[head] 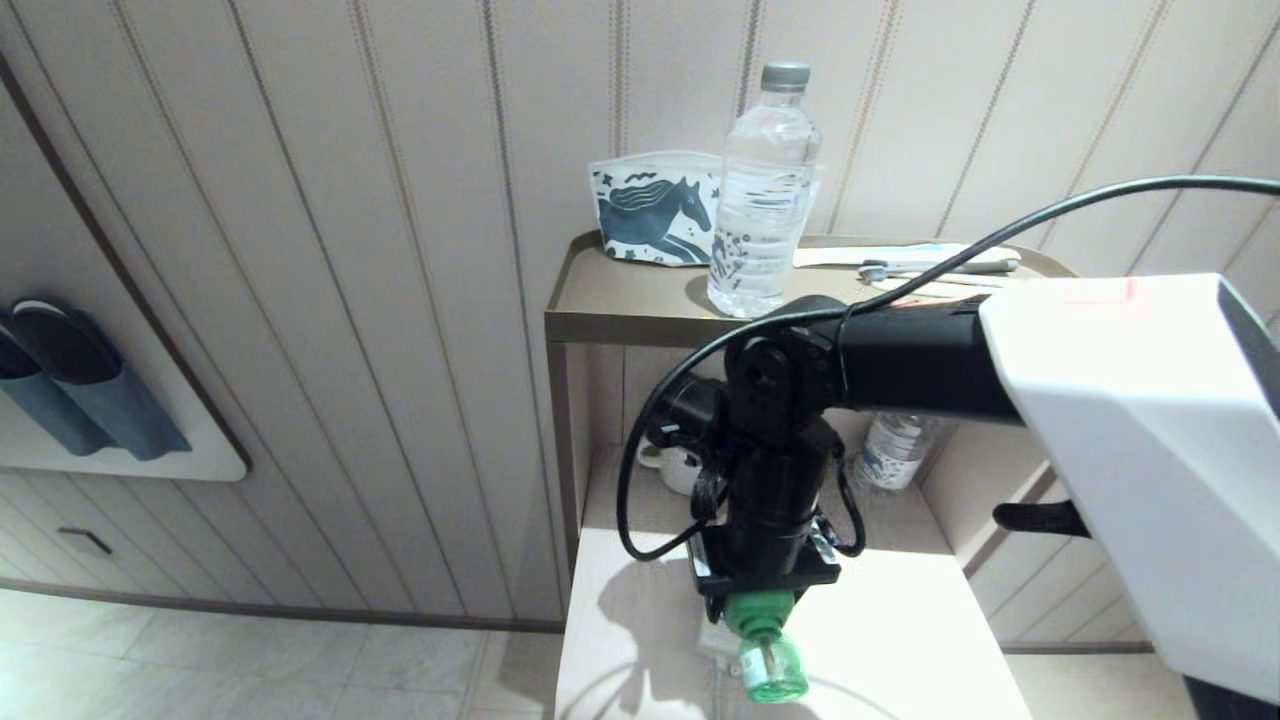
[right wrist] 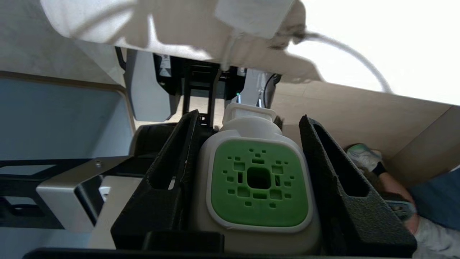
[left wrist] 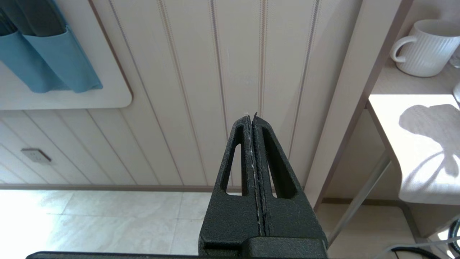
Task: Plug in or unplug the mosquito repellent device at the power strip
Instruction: Insert the plug into the socket
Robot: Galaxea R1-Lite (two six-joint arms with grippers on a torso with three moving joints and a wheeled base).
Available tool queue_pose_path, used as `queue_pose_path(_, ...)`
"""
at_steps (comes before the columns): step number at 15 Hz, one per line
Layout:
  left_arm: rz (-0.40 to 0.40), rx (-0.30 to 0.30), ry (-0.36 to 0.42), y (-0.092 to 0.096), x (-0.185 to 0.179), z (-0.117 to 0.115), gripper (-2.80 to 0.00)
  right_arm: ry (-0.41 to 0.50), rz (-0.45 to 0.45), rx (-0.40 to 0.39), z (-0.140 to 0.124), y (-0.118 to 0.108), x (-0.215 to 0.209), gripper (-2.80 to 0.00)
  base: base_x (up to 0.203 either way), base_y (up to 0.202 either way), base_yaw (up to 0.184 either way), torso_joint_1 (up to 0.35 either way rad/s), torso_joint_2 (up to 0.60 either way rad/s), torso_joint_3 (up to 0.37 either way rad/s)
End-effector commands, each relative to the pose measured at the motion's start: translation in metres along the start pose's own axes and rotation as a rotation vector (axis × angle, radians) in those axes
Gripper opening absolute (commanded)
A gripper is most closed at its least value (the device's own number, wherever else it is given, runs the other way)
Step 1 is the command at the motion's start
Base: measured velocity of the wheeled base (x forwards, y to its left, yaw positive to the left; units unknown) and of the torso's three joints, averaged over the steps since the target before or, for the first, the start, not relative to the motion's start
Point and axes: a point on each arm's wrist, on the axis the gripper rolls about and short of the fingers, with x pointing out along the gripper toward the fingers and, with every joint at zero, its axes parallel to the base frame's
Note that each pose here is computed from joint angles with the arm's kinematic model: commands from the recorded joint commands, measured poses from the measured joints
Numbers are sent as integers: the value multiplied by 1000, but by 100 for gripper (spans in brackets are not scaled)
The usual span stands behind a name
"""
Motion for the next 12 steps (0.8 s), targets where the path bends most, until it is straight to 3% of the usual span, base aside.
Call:
queue_pose_path(1, 0, 1, 1, 0, 0, 0, -280, 4, -1, 1, -1, 4, 4, -280, 0, 0, 0, 0, 0, 0)
queue_pose_path(8, 0, 1, 1, 0, 0, 0, -280, -18, 17, 72, 16, 10, 33, -280, 0, 0, 0, 0, 0, 0)
queue_pose_path(12, 0, 1, 1, 0, 0, 0, -280, -66, 52, 111, 33, 3, 42, -280, 0, 0, 0, 0, 0, 0)
